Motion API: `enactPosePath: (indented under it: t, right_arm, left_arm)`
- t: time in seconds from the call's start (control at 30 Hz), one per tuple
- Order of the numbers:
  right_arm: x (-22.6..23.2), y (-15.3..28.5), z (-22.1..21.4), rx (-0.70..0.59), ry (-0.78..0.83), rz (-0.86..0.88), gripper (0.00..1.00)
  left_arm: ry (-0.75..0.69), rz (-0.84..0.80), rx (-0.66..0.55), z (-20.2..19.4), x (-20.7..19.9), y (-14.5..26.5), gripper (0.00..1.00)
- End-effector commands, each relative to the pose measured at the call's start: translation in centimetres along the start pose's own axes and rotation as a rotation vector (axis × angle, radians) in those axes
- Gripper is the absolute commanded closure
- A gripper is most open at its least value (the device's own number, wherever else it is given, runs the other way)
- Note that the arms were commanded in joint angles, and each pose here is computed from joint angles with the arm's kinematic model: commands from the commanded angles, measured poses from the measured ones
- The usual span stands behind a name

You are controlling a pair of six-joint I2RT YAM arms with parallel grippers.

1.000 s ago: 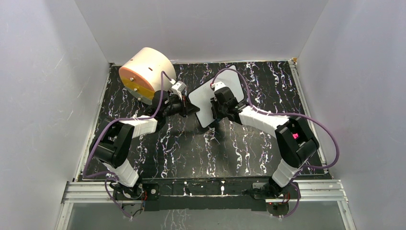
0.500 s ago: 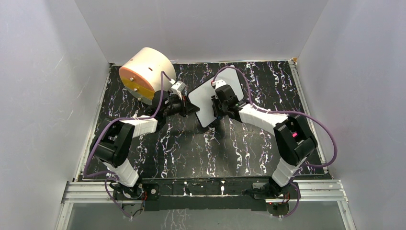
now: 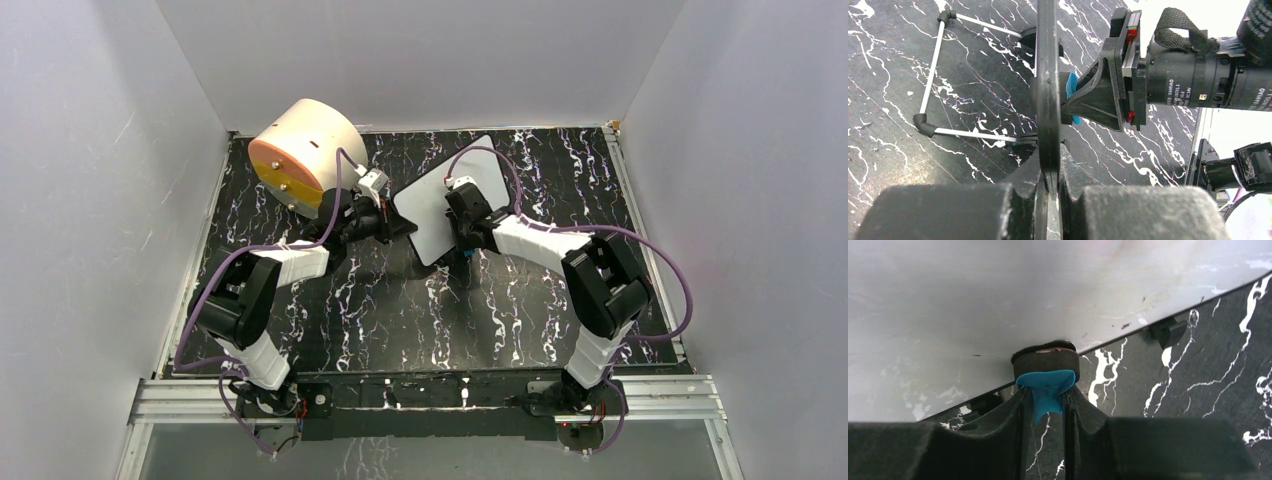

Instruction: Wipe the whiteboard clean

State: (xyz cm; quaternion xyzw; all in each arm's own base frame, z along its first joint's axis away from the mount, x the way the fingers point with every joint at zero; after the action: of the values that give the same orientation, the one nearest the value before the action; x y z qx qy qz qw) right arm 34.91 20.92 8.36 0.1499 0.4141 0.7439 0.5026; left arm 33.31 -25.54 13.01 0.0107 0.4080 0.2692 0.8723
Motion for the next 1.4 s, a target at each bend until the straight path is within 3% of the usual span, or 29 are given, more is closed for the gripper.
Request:
enactPosePath:
  t: [0.0, 0.07, 0.2, 0.33, 0.53, 0.8, 0.83, 0.87, 0.9, 1.03, 1.2, 1.37]
  right_arm:
    - [-1.6, 0.5, 0.2, 0.018, -0.094, -0.078, 0.92]
    - [-2.2, 2.4, 0.9, -0.01, -0.134, -0.081, 0.91]
    - [-2.7, 5.4, 0.4, -0.025, -0.197, -0.073, 0.87]
    - [-3.5, 7.4, -2.1, 0.001, -0.259, -0.086, 0.84]
    - [-4.9, 8.6, -6.6, 0.058, -0.356, -0.161, 0.83]
    - [-6.4, 8.3, -11.1, 0.113, -0.479, -0.255, 0.8]
    - [-6.6, 8.2, -11.5, 0.118, -0.481, -0.265, 0.77]
    - [-6.7, 8.1, -11.7, 0.12, -0.486, -0.274, 0.74]
    - [-6.8, 8.1, -11.9, 0.124, -0.49, -0.281, 0.71]
    - [-6.8, 8.2, -12.3, 0.13, -0.509, -0.287, 0.54]
    - [-7.4, 10.1, -10.6, 0.066, -0.538, -0.292, 0.3]
    - [-8.9, 14.5, -7.7, -0.043, -0.561, -0.314, 0.23]
  left_arm:
    - [-0.008, -0.046, 0.079, -1.1, -1.2, -0.1, 1.0]
    - [-0.013, -0.028, 0.061, -0.5, -1.3, 0.0, 0.91]
    - [-0.048, 0.017, 0.005, 1.4, -1.6, 0.3, 0.58]
    - [-0.064, 0.054, -0.078, 3.8, -1.9, 1.5, 0.4]
    - [-0.055, 0.149, -0.175, 5.1, -2.1, 4.6, 0.32]
    - [0.058, 0.435, -0.351, 5.5, -2.8, 11.9, 0.26]
    - [0.084, 0.476, -0.354, 5.4, -3.0, 12.8, 0.23]
    - [0.116, 0.54, -0.339, 5.0, -2.7, 13.8, 0.07]
    - [0.133, 0.574, -0.34, 5.1, -3.0, 14.6, 0.02]
    - [0.213, 0.688, -0.302, 4.9, -4.3, 17.3, 0.02]
    - [0.203, 0.728, -0.247, 4.9, -6.6, 19.8, 0.01]
    - [0.135, 0.717, -0.285, 5.9, -9.4, 22.5, 0.02]
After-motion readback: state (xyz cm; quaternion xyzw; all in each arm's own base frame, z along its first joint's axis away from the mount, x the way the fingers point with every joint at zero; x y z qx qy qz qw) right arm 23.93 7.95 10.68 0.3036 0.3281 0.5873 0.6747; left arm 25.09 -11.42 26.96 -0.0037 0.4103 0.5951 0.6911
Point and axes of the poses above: each gripper's point midway between its finger pads, its own y axis back along the fingers, its own x axis along the line the jaws close on, z = x × y, the point moved 3 cm from there along y, back along the fingers, and after that the axes turned 13 degrees about y, right-handed, at the moved point
